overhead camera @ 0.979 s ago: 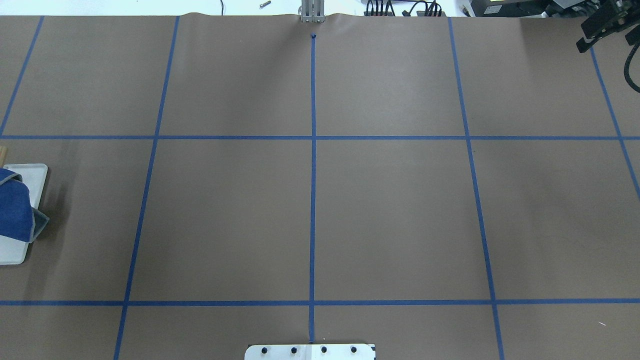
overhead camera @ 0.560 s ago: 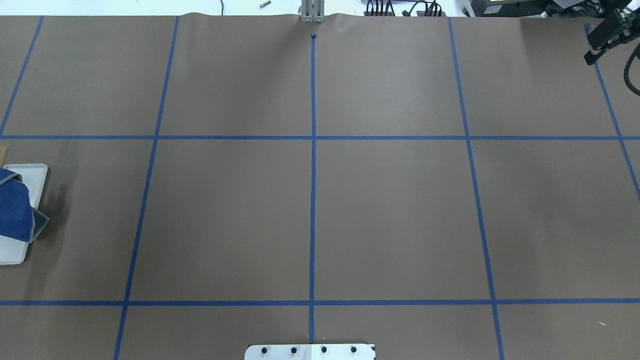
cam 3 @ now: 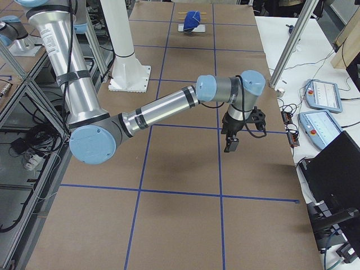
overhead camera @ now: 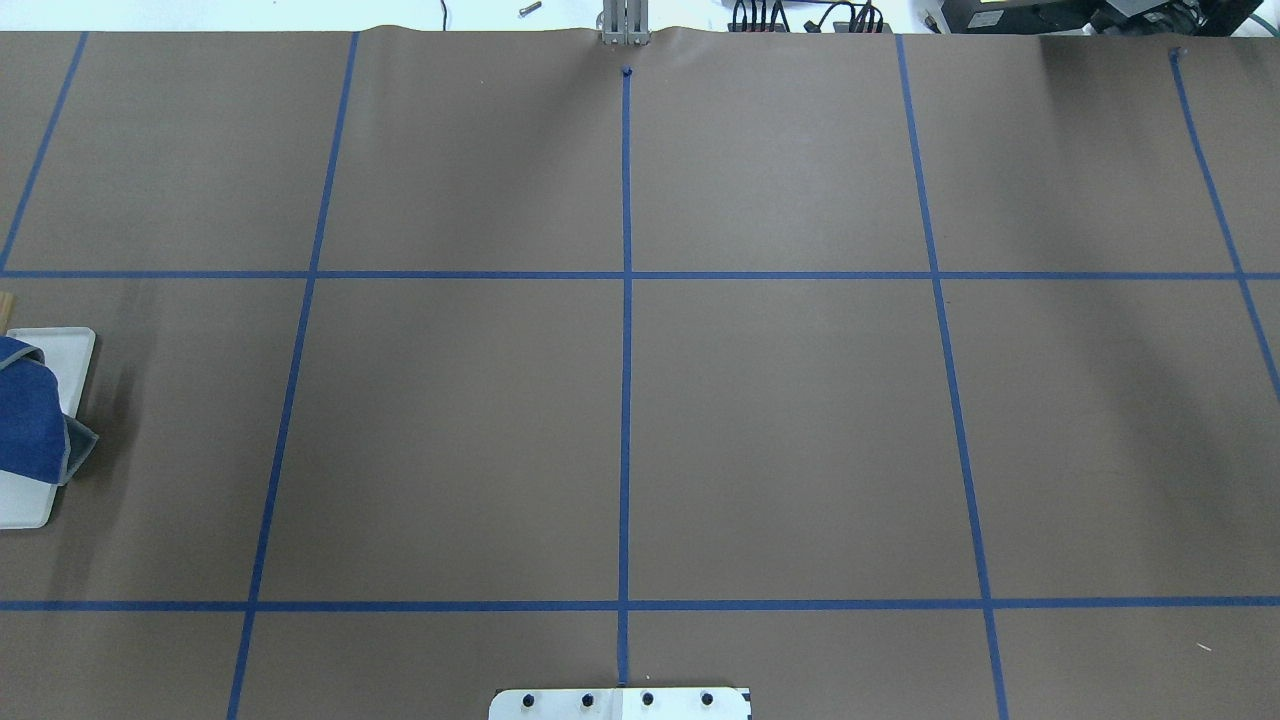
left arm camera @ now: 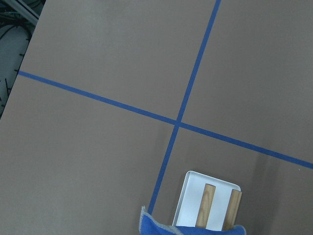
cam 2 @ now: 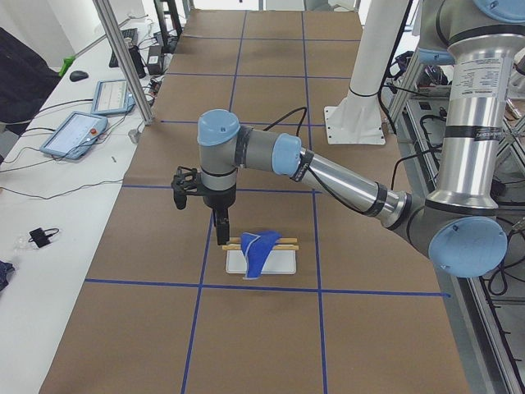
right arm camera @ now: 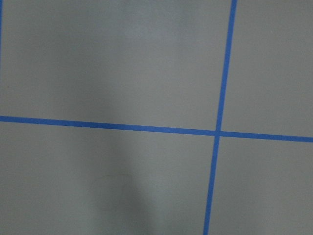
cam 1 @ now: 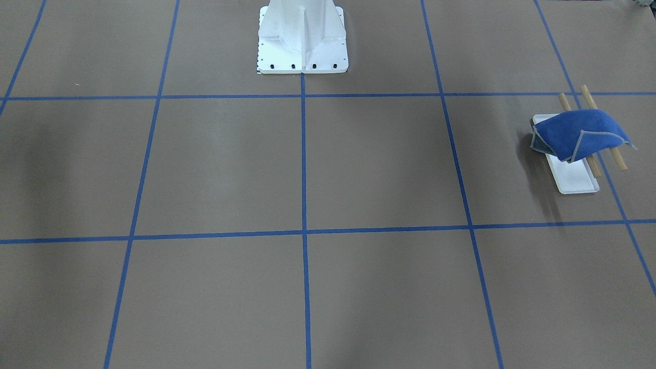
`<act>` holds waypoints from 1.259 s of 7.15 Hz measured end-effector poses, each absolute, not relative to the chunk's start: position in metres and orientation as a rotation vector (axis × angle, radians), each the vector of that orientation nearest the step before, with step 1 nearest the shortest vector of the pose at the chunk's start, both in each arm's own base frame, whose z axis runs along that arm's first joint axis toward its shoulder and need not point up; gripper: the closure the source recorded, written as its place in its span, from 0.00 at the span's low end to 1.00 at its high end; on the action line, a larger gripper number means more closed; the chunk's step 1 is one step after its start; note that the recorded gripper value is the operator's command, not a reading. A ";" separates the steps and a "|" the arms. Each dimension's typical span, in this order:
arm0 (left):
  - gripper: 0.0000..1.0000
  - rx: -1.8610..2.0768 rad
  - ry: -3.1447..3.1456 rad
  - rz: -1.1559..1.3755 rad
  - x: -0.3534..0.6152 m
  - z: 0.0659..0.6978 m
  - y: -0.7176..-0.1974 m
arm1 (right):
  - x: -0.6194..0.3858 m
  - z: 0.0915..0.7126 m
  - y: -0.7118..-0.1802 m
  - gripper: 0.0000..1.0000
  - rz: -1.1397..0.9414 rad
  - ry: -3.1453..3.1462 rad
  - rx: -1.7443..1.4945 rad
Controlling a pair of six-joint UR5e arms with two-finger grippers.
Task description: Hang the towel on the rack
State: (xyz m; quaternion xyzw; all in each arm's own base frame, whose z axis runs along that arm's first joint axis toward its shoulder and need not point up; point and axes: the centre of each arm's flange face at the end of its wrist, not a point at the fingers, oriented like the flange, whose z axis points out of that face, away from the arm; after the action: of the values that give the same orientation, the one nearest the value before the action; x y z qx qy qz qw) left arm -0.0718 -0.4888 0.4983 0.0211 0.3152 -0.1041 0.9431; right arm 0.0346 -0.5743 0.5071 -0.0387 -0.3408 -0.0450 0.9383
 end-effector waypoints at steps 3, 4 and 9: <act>0.01 0.084 0.646 -0.088 -0.074 0.544 -0.491 | 0.080 0.607 -0.514 0.00 -0.049 -0.717 -0.099; 0.01 0.078 0.646 -0.086 -0.074 0.570 -0.488 | 0.084 0.622 -0.502 0.00 -0.029 -0.735 -0.106; 0.01 0.054 0.686 -0.095 -0.071 0.630 -0.453 | 0.086 0.646 -0.484 0.00 0.024 -0.775 -0.129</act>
State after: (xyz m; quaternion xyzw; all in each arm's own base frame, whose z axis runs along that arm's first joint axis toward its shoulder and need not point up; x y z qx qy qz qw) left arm -0.0708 -0.4531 0.6296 0.0266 0.3364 -0.0463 0.9402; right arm 0.0858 -0.4839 0.6458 -0.0627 -0.3774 0.0115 0.9238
